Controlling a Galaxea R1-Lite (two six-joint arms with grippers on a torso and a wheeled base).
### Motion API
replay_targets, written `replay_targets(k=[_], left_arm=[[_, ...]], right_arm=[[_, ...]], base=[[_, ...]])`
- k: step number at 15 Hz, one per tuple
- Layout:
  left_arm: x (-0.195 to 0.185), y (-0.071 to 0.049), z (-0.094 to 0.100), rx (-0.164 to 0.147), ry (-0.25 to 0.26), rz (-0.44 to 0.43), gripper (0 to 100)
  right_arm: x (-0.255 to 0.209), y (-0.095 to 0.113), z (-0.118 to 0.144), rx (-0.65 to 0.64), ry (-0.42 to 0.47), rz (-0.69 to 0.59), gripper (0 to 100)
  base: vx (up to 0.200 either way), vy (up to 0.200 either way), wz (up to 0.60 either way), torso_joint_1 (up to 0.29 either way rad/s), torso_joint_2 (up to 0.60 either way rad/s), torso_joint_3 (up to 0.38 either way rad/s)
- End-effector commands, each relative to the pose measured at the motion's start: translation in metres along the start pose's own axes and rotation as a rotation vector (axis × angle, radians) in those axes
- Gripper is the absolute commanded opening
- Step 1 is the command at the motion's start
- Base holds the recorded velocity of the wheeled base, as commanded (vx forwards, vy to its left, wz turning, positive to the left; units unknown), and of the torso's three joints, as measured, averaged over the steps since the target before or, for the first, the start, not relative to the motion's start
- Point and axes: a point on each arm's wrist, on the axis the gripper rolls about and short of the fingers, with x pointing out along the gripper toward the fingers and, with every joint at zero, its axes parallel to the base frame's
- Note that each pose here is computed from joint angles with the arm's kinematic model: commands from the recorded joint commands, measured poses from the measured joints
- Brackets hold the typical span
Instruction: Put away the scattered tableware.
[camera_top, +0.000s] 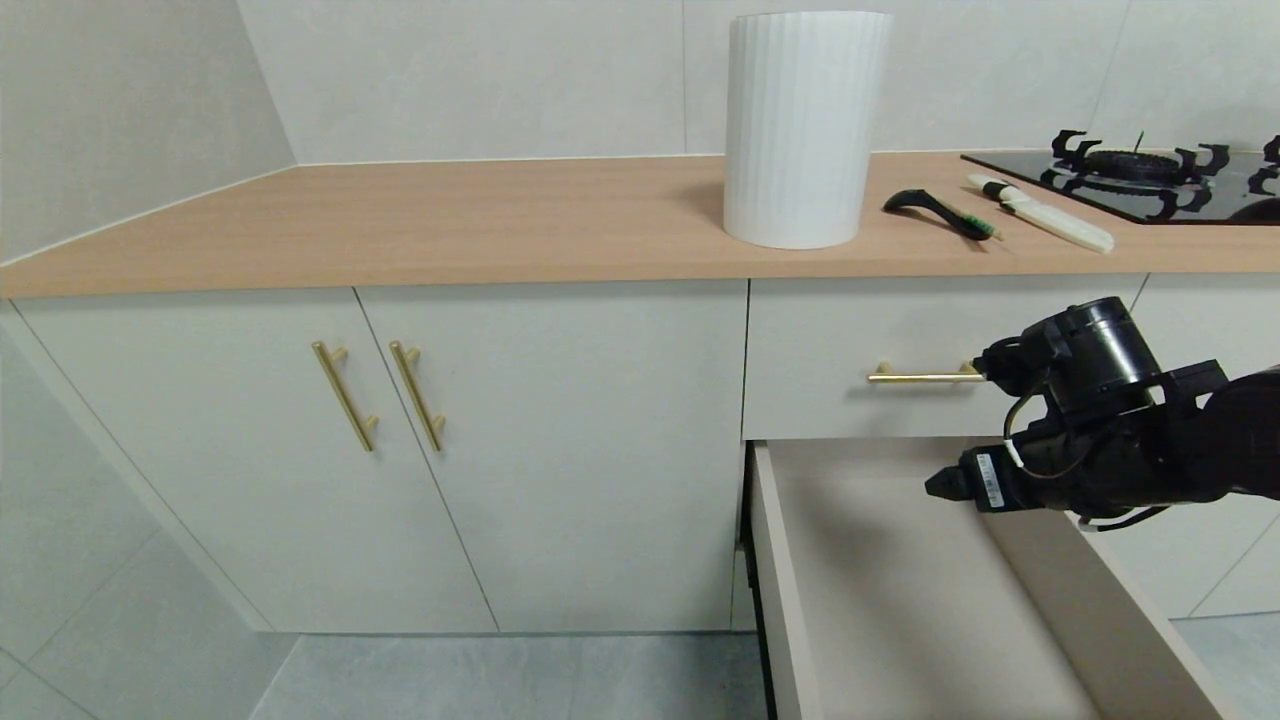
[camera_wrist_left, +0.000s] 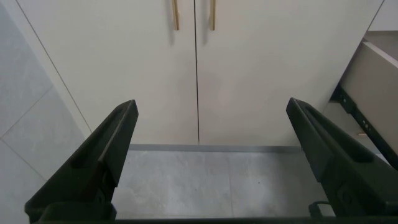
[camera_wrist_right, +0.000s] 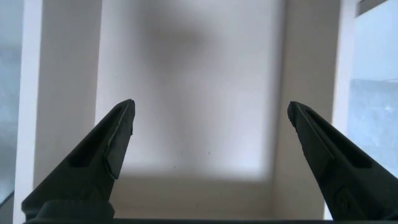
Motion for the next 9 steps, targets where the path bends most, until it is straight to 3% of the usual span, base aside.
replay_targets(k=[1,4,9], left_arm=[[0.0,0.0,0.0,0.0,0.0,0.001,100],[0.0,0.0,0.0,0.0,0.0,-0.001,100],[0.0,0.0,0.0,0.0,0.0,-0.001,100]], right_arm=[[-0.0004,-0.0002,-0.0013,-0.001,0.001,-0.001,100],[-0.0008,-0.0004,-0.0011,0.0,-0.001,-0.007,100],[-0.0033,-0.001,-0.0004,0.002,-0.009,-0.008,100]], base=[[0.0,0.0,0.0,0.027,-0.2,-0.173],[0.0,0.0,0.0,0.092,-0.25,-0.282],[0.0,0.0,0.0,0.137,-0.5,-0.303]])
